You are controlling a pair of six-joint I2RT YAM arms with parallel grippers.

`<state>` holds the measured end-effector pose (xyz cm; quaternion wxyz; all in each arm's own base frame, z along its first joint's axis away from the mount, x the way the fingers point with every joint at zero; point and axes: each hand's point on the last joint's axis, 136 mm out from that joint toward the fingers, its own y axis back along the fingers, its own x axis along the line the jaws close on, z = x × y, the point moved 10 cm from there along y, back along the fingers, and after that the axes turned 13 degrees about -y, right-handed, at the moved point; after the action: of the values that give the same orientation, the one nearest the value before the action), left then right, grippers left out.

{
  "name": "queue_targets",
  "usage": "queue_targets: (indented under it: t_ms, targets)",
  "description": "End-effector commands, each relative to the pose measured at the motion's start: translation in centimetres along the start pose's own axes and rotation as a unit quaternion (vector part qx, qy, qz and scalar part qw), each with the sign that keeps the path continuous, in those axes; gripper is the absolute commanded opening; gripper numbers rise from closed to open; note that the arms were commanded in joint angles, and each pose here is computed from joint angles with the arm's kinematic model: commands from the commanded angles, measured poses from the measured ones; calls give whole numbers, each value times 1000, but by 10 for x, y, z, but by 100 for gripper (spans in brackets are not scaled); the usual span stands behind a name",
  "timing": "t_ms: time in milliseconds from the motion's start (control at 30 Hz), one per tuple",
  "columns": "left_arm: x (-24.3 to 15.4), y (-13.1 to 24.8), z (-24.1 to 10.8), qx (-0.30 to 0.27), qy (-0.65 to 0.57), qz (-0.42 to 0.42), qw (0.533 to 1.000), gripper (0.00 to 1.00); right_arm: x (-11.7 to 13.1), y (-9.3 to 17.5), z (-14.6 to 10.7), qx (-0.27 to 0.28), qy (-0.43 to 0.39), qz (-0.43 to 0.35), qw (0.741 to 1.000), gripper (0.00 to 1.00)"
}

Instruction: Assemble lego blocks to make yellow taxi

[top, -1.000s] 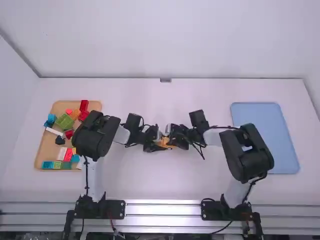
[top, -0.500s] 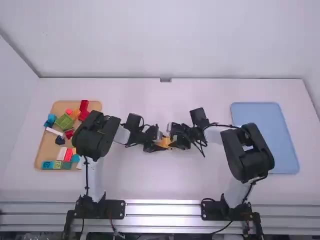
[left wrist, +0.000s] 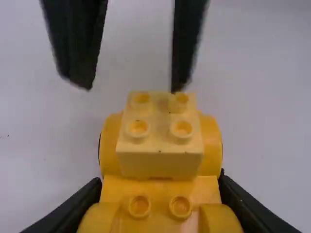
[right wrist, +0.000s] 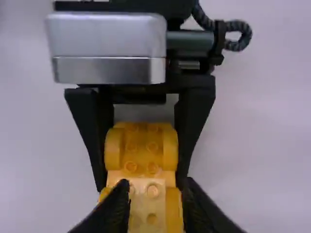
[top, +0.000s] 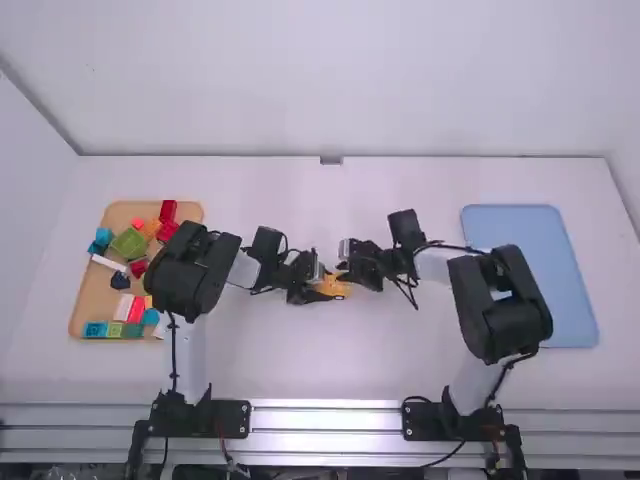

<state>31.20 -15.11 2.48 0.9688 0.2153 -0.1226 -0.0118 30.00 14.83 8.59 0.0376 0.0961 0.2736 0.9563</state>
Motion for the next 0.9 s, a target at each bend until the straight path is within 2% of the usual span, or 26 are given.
queue_targets:
  t_ms: [0, 33, 300, 433, 600, 767, 867]
  targets:
    - [-10, -4, -12, 27, 37, -8, 999, 41, -2, 3, 8, -11, 1, 1, 1000, 4]
    - [-10, -4, -12, 27, 37, -8, 999, 41, -2, 2, 6, 2, -9, -8, 1000, 0]
    - [-10, -4, -12, 27, 37, -8, 999, 41, 12, -21, -3, 133, -25, -46, 990, 0]
    - [-10, -4, -12, 27, 37, -8, 999, 41, 19, -28, -5, 163, -27, -48, 985, 0]
    - [-10, -4, -12, 27, 40, -8, 999, 40, 24, -25, -16, 211, -72, -60, 973, 0]
    - [-10, -4, -12, 27, 41, -8, 999, 39, 27, -20, -30, 209, -86, -56, 972, 0]
    - [-10, -4, -12, 27, 40, -8, 999, 39, 28, -21, -35, 183, -82, -57, 978, 0]
